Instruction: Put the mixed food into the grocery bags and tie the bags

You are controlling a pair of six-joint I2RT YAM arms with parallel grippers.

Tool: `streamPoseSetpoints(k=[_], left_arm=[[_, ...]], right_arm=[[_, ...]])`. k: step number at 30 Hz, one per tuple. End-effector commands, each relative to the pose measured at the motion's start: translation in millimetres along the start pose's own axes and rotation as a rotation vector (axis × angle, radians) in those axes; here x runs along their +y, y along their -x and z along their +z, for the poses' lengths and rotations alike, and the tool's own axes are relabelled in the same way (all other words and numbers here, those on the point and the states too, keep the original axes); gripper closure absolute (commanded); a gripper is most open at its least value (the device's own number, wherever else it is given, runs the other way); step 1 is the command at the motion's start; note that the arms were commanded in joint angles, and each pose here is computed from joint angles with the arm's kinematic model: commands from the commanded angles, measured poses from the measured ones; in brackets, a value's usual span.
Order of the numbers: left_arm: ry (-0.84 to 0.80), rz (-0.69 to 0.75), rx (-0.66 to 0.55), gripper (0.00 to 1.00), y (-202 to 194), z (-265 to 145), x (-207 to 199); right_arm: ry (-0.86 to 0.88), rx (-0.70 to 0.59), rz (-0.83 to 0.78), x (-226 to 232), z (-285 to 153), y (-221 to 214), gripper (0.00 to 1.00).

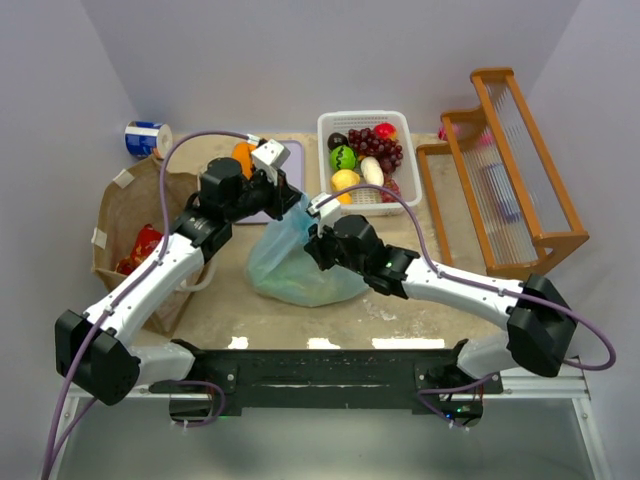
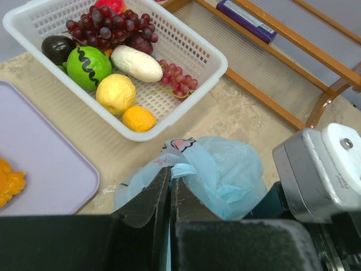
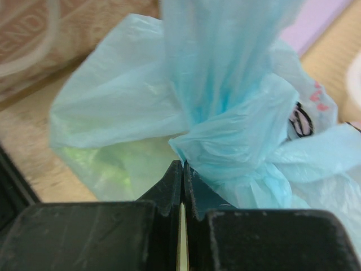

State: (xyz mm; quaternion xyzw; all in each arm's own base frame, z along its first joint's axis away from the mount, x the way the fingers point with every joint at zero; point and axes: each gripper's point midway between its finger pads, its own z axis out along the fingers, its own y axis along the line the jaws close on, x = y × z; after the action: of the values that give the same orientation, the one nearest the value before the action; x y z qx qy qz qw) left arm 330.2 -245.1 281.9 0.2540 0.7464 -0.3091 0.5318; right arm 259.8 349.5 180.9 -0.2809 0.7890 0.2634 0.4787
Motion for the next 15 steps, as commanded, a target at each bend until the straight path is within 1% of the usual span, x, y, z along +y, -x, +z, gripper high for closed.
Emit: streamPoseSetpoints(k=[1, 3, 4, 6, 7, 8, 10, 12, 15], left_arm=[[0.03, 0.003, -0.019, 0.89, 5, -2, 3], [0.012, 0.005, 0.005, 0.8, 0, -3, 1], [0.004, 0.014, 0.017, 0.63, -3, -3, 0], [-0.051, 0.017, 0.05, 0.46, -12, -4, -8], [-0.069, 0.022, 0.059, 0.33, -14, -5, -10], [-0.112, 0.019, 0.076, 0.28, -19, -5, -17], [-0.141, 0.023, 0.094, 0.22, -23, -6, -21], [-0.162, 0.015, 0.127, 0.19, -32, -4, -23], [-0.219, 0.005, 0.152, 0.18, -39, -2, -29]], right_arm=[[-0.15, -0.035, -0.014, -27, 4, -4, 1.0], [-0.14, -0.054, -0.03, -26, 6, -2, 1.0], [-0.117, -0.059, -0.035, -22, 6, -1, 1.0], [-0.096, -0.082, -0.047, -19, 6, 2, 1.0], [-0.09, -0.09, -0.049, -18, 5, 3, 1.0], [-0.083, -0.094, -0.055, -18, 3, 2, 1.0], [-0.078, -0.109, -0.055, -17, 2, 5, 1.0], [-0.068, -0.119, -0.056, -15, -1, 8, 1.0], [-0.059, -0.136, -0.055, -14, -4, 11, 1.0]])
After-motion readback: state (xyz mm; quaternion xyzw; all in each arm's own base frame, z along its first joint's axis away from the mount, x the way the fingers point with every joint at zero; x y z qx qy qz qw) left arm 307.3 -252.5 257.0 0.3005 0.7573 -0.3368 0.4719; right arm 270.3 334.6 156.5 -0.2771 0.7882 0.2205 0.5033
